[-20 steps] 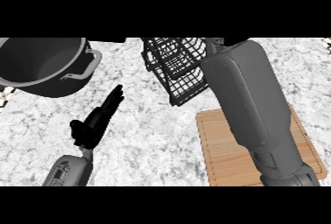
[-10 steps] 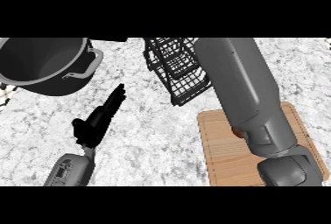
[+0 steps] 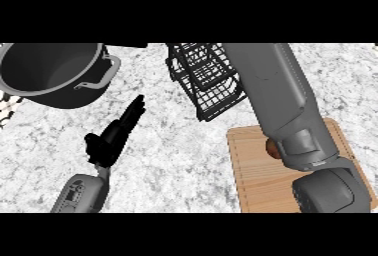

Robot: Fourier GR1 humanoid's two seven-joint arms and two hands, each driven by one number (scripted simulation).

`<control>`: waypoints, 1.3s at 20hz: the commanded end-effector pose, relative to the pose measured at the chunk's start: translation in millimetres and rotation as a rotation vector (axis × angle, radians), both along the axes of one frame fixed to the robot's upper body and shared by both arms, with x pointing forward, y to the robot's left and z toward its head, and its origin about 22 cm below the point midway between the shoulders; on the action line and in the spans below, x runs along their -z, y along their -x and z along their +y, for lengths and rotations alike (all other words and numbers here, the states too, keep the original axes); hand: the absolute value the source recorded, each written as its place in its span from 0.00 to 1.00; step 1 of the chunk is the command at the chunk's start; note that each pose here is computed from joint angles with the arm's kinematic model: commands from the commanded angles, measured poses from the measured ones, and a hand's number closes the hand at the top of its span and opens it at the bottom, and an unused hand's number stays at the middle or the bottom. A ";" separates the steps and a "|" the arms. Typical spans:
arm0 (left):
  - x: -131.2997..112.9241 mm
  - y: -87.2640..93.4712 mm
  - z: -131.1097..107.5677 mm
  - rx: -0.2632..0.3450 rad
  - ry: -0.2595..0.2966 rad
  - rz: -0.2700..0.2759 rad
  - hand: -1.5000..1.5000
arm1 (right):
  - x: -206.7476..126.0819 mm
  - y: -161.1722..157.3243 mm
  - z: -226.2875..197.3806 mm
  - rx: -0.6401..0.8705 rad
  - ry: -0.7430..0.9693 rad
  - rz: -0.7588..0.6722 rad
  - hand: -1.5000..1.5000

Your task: Pick the cupcake from the cutting board and place it in the tiered basket

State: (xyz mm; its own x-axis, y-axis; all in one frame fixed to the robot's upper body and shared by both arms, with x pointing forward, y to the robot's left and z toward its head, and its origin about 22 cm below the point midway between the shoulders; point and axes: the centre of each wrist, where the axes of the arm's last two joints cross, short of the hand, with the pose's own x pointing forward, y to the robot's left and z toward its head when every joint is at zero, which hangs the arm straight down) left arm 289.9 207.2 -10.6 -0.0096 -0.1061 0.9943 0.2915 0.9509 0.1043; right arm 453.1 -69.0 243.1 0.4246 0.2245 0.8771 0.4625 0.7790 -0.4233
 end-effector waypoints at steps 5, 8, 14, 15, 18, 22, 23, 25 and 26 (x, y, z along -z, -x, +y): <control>6.9 2.2 14.2 -0.063 -0.012 0.023 0.50 | -11.0 0.0 25.3 0.223 -0.081 -0.167 0.00; 15.0 14.9 15.4 -0.077 -0.004 0.020 0.50 | 8.4 -4.4 20.3 0.335 0.034 -0.204 0.00; 24.4 21.6 36.4 -0.157 0.017 0.058 0.50 | 10.2 -9.7 -5.8 0.466 0.094 -0.334 0.00; 22.7 27.5 46.3 -0.158 0.006 0.056 0.50 | 4.6 -10.1 -14.0 0.491 0.091 -0.397 0.00; 29.4 34.7 47.2 -0.196 0.006 0.080 0.50 | 11.7 -4.2 -16.1 0.496 0.072 -0.450 0.00; 33.4 40.3 48.0 -0.222 0.011 0.078 0.50 | 18.5 5.0 -28.9 0.502 0.052 -0.472 0.00; 31.0 44.6 53.4 -0.210 0.007 0.095 0.50 | 23.6 7.6 -28.3 0.498 0.051 -0.460 0.00; 27.7 44.9 67.1 -0.249 -0.012 0.083 0.50 | 29.9 11.9 -35.4 0.488 0.070 -0.427 0.00; 34.7 46.4 55.6 -0.240 -0.005 0.103 0.50 | 31.4 14.1 -37.9 0.486 0.069 -0.426 0.00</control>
State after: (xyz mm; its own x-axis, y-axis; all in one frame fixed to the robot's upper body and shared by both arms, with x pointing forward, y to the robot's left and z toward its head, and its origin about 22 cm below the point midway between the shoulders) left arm 249.6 261.6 -40.1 0.0994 -0.0956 0.9905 0.0861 0.9925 0.0871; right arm 447.7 -99.0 218.9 0.0900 0.2303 0.9689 0.8884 0.4212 -0.1826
